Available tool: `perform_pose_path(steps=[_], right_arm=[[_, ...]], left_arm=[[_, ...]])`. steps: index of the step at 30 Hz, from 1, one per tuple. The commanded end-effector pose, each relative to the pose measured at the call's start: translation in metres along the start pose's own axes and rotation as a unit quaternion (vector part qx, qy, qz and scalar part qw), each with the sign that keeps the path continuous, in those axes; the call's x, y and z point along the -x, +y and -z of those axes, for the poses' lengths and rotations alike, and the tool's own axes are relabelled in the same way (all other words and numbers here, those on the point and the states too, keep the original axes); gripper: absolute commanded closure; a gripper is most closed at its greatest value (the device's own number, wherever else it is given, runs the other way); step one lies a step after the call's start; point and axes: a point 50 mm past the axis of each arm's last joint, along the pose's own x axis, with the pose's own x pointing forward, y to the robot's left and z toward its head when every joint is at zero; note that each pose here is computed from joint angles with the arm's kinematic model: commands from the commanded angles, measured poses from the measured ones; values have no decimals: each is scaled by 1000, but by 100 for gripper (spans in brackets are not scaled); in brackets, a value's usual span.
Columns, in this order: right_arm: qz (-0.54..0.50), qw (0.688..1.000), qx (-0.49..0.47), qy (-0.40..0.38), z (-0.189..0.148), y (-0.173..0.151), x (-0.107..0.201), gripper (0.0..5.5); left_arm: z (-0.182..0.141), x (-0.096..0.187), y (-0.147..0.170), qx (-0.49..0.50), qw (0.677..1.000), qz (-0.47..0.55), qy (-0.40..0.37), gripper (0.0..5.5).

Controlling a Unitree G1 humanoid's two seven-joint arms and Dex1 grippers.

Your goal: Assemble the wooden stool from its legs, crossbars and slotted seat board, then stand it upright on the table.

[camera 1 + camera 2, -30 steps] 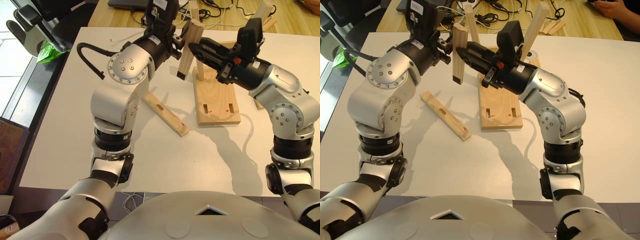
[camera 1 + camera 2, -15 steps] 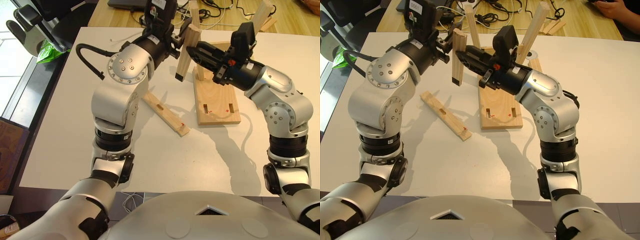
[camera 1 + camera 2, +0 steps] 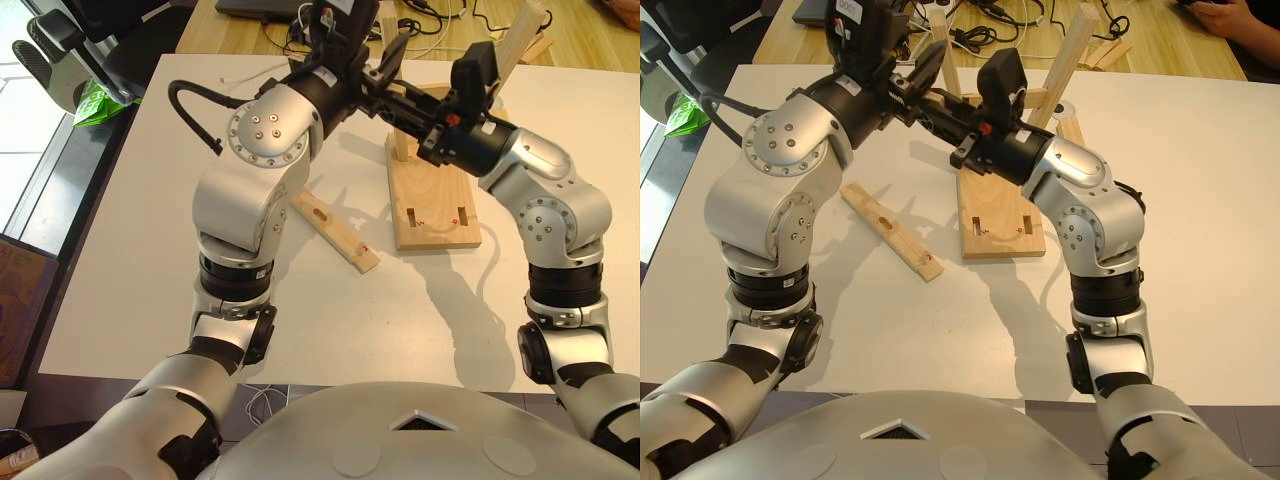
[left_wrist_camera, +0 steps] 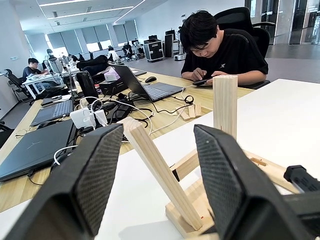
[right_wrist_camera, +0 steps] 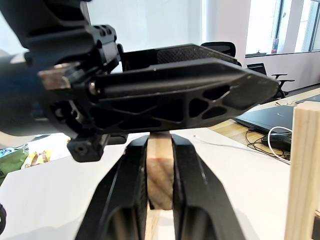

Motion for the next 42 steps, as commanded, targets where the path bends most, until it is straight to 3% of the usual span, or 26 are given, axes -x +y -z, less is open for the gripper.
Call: perform_pose_path(steps=[1,10,19,33,42], right_arm=[[3,999,41,-3,-14,-4,11,510],[-9,999,46,-10,-26,-4,37,510],[1,997,8,-74,-43,-5,32,510],[11,998,-14,-54,-26,-4,23,510],[72,993,72,-51,-57,-29,41,510]], left_arm=[[0,2,6,-10,1000,-8,5,286],[5,9,40,-26,997,-66,14,286],[16,6,19,-25,999,-29,30,286],[12,4,10,-17,999,-16,21,286],[28,22,25,-28,998,-31,54,286]])
